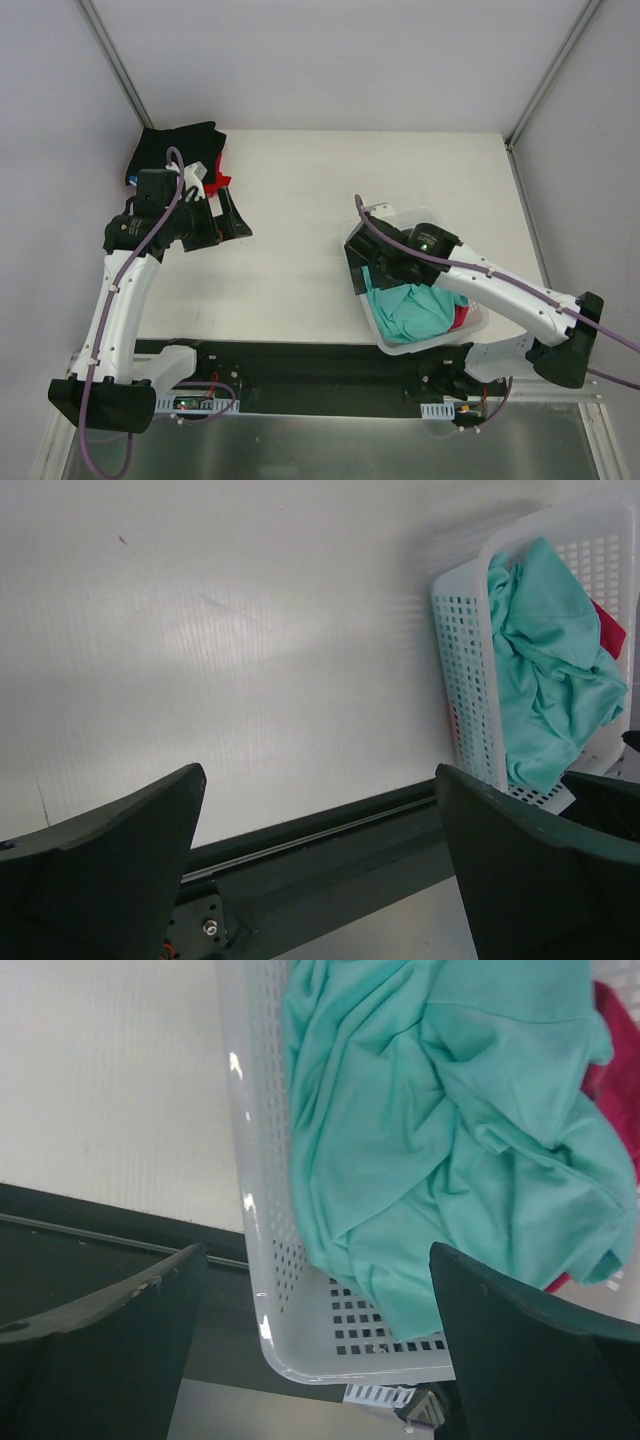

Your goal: Fold and stack the t-shirts

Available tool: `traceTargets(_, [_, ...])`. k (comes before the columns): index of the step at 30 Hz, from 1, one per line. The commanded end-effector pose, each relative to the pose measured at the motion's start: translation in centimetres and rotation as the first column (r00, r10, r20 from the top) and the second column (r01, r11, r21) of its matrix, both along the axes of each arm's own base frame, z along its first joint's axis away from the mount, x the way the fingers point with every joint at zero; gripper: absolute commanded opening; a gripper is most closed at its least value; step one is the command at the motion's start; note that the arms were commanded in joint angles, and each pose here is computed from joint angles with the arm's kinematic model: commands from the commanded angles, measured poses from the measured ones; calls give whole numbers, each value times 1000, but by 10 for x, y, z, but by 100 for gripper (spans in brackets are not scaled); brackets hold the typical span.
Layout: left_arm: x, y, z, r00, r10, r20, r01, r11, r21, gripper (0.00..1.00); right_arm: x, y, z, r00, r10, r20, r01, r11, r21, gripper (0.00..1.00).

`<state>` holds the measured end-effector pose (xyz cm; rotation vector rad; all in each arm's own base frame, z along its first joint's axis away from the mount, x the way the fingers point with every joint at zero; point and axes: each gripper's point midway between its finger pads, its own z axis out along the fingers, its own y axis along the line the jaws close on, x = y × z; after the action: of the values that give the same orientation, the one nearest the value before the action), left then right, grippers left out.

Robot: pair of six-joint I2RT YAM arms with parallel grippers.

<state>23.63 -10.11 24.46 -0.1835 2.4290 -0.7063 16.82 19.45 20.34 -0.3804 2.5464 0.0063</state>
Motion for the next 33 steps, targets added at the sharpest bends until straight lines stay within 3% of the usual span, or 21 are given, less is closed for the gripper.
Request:
traceTargets(1, [-6,-6,2,1000,-23,11,23,999,-22,99,-18,42,-20,993,54,-108,-43,994,100,96])
traceTargets(13, [-7,-6,-1,1000,-25,2,25,999,-24,99,-65,58,-62,971,61,-230,-68,997,-22,96])
traceTargets(22, [-11,-7,1,1000,-28,13,28,999,-32,99,-31,15,-70,996,-64,-68,42,956,-289,96])
traceTargets(33, [-14,-9,5,999,-33,23,34,998,-46,99,2,-32,-94,984,-179,-23,144,856,-497,96])
